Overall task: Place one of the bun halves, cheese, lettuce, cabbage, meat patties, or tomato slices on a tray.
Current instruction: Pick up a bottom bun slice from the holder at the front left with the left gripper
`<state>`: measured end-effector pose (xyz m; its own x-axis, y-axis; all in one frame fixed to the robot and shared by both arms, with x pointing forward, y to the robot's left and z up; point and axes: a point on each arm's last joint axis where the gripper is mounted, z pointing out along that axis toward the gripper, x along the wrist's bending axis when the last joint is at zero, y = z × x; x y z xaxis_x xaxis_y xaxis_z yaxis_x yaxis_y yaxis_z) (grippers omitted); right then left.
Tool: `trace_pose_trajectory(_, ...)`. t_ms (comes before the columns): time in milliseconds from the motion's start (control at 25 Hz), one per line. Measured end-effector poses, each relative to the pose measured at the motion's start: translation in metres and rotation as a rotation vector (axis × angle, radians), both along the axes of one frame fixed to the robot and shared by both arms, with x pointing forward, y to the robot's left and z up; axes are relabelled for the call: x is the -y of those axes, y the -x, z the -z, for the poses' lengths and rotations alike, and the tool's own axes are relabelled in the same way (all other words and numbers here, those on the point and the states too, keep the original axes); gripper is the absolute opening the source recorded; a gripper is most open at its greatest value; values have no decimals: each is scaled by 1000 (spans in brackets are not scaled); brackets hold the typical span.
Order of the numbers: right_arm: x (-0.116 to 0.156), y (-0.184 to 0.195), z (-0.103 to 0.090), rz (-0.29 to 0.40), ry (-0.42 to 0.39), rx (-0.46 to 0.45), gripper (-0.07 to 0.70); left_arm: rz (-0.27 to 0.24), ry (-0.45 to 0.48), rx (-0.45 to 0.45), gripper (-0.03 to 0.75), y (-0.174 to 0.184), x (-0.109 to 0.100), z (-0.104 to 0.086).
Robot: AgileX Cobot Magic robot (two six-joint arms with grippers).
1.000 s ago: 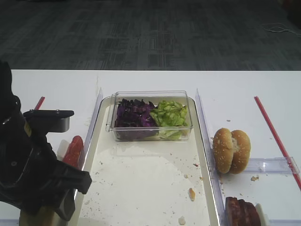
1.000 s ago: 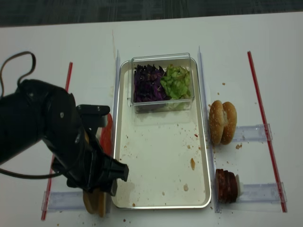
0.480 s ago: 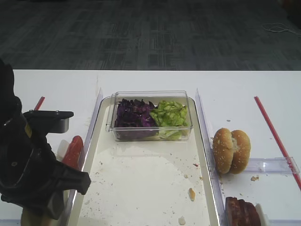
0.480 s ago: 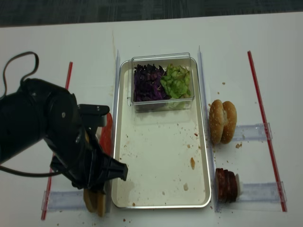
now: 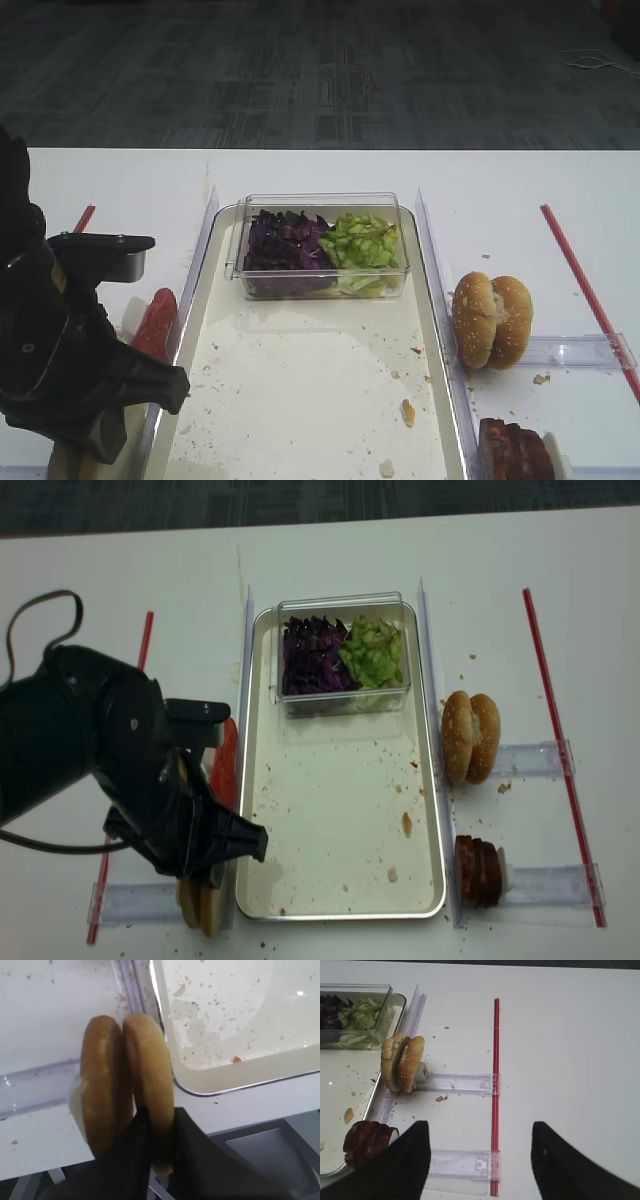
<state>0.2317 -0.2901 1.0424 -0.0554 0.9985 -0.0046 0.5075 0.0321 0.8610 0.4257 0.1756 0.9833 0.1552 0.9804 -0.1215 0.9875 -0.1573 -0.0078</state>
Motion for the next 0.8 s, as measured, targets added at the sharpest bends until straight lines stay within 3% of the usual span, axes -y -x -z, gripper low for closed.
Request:
trace_pose_trajectory(360,0,0,0,-1,2,0,480,3,4,8,97,-3,2,-6)
trace_pose_trajectory(800,0,0,0,-1,1,0,480,6,99,162,95,-4,3,-54)
